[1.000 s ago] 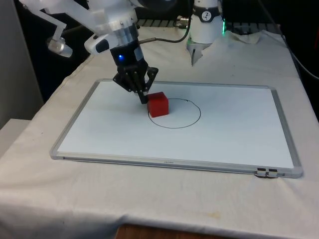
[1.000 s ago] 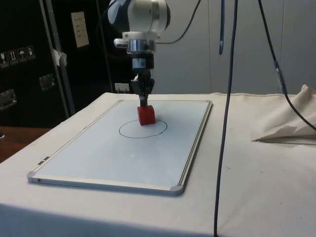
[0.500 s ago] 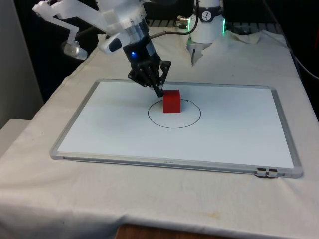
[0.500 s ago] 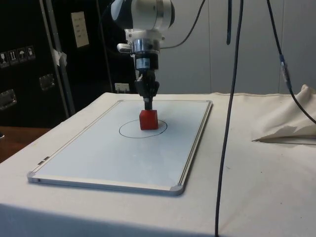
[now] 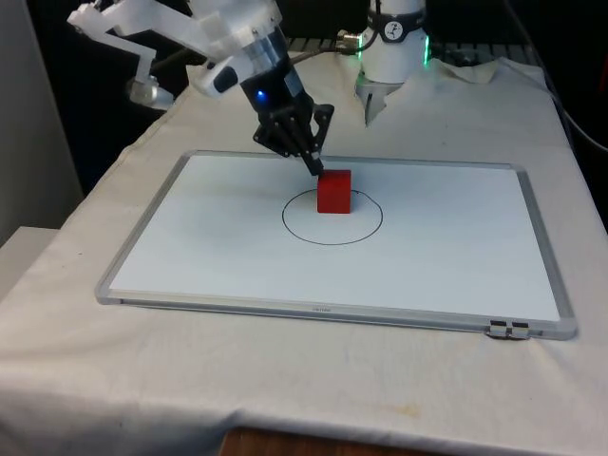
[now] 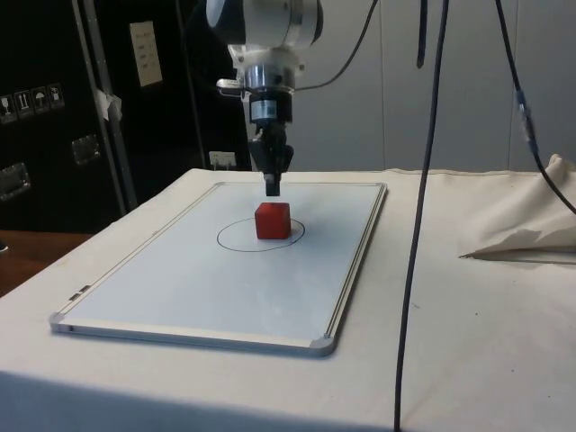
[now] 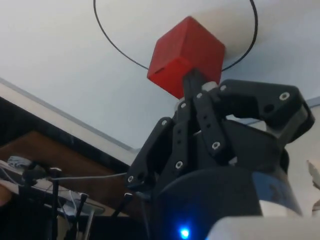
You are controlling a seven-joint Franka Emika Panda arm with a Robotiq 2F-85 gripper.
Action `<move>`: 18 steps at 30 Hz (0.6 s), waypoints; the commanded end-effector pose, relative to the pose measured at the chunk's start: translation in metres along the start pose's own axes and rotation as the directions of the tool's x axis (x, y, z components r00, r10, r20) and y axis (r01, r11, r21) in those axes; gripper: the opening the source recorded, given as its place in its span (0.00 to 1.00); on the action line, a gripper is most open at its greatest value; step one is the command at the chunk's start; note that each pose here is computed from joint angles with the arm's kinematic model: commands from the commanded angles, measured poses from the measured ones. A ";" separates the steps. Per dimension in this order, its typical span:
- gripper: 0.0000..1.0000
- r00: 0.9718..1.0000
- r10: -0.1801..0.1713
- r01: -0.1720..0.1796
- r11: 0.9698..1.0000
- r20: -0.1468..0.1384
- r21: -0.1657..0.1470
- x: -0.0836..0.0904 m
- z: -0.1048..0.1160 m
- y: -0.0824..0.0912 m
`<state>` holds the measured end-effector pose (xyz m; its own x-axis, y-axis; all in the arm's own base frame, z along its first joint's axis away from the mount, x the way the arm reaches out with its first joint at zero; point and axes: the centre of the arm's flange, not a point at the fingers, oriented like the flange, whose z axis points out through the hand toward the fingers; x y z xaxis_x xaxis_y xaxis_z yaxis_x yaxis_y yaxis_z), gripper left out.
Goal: Push the cube into the marked area.
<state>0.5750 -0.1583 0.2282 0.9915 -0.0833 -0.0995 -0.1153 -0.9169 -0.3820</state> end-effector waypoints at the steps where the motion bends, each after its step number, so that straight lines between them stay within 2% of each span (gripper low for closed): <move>1: 0.00 1.000 -0.002 0.002 1.000 0.005 0.006 0.000 -0.008 0.001; 5: 0.00 1.000 -0.021 0.021 1.000 0.006 0.009 0.001 -0.025 -0.001; 8: 0.00 1.000 -0.025 0.025 1.000 0.007 0.008 0.001 -0.028 -0.002; 15: 0.00 0.997 -0.079 0.079 0.997 0.018 0.012 0.001 -0.052 -0.018; 17: 0.00 0.997 -0.077 0.077 0.997 0.013 0.016 0.001 -0.052 -0.017; 18: 0.00 0.996 -0.089 0.089 0.996 0.017 0.014 0.001 -0.056 -0.020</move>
<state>0.5818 -0.1631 0.2844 0.9969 -0.0019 -0.0784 -0.0336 -0.9139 -0.4047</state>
